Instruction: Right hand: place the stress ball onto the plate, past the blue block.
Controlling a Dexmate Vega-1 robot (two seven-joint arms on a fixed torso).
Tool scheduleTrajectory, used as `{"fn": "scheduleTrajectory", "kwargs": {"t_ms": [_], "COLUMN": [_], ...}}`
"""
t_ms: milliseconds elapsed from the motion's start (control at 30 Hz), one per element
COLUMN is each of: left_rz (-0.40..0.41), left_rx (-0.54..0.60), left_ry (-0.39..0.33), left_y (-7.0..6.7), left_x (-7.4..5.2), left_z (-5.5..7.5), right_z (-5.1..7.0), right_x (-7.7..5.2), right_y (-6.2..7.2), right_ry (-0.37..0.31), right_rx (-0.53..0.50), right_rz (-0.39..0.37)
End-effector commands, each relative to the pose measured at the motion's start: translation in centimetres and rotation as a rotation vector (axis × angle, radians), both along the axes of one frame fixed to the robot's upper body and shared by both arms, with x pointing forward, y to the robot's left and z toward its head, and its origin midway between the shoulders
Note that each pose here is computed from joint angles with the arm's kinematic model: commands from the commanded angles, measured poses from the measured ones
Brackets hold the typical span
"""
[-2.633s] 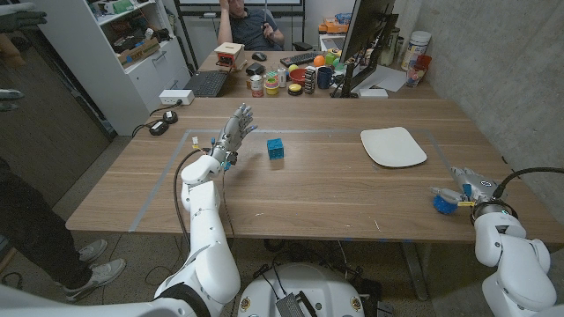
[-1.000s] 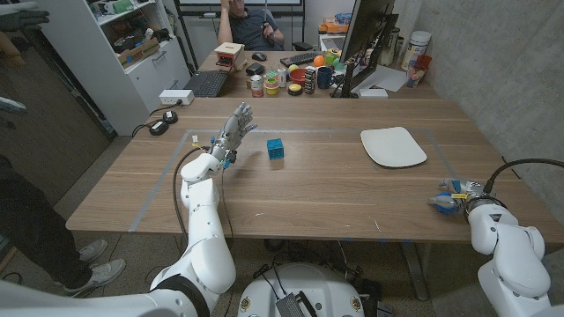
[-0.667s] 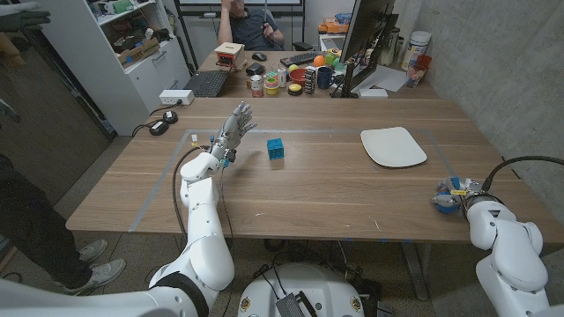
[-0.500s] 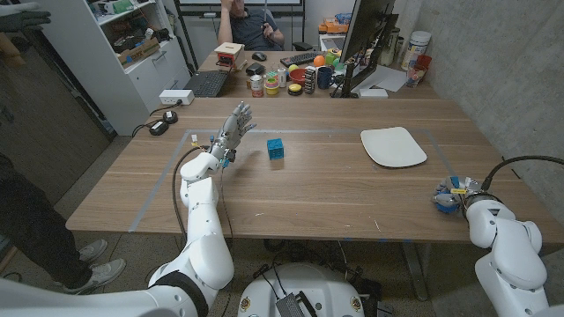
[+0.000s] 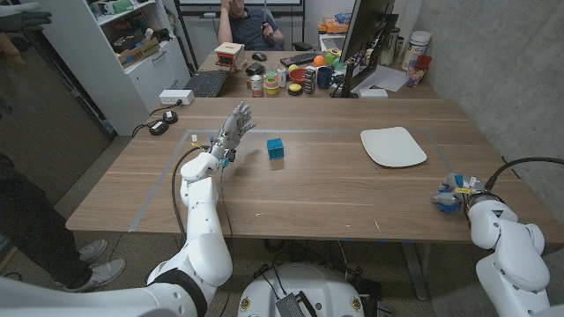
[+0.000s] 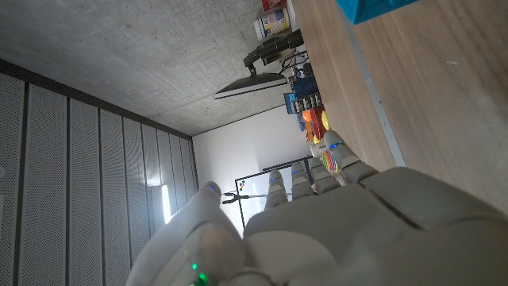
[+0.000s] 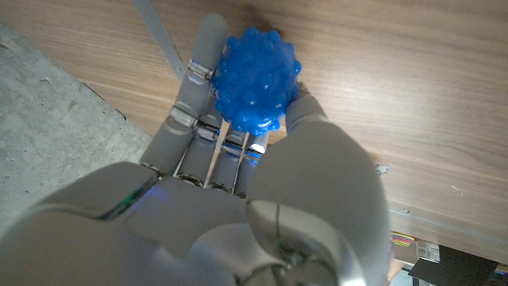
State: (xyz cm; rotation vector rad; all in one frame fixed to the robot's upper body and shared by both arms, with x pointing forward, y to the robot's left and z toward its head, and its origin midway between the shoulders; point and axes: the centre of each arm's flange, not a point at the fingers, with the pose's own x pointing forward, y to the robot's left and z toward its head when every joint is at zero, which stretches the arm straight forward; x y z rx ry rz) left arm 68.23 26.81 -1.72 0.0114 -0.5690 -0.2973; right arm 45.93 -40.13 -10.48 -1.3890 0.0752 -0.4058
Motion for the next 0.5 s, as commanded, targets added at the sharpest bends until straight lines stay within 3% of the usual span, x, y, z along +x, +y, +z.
{"fn": "scheduleTrajectory", "kwargs": {"t_ms": [33, 500], "left_rz": [-0.001, -0.002], "left_rx": [0.0, -0.005], "left_ry": [0.003, 0.002], "left_y": [0.0, 0.2], "left_x": [0.2, 0.2], "left_z": [-0.1, -0.1], "right_z": [1.5, 3.4], "right_x": [-1.0, -2.8], "right_y": [0.5, 0.9], "right_ry": [-0.071, -0.188], "right_rx": [-0.006, -0.021], "right_rz": [0.023, 0.031]}}
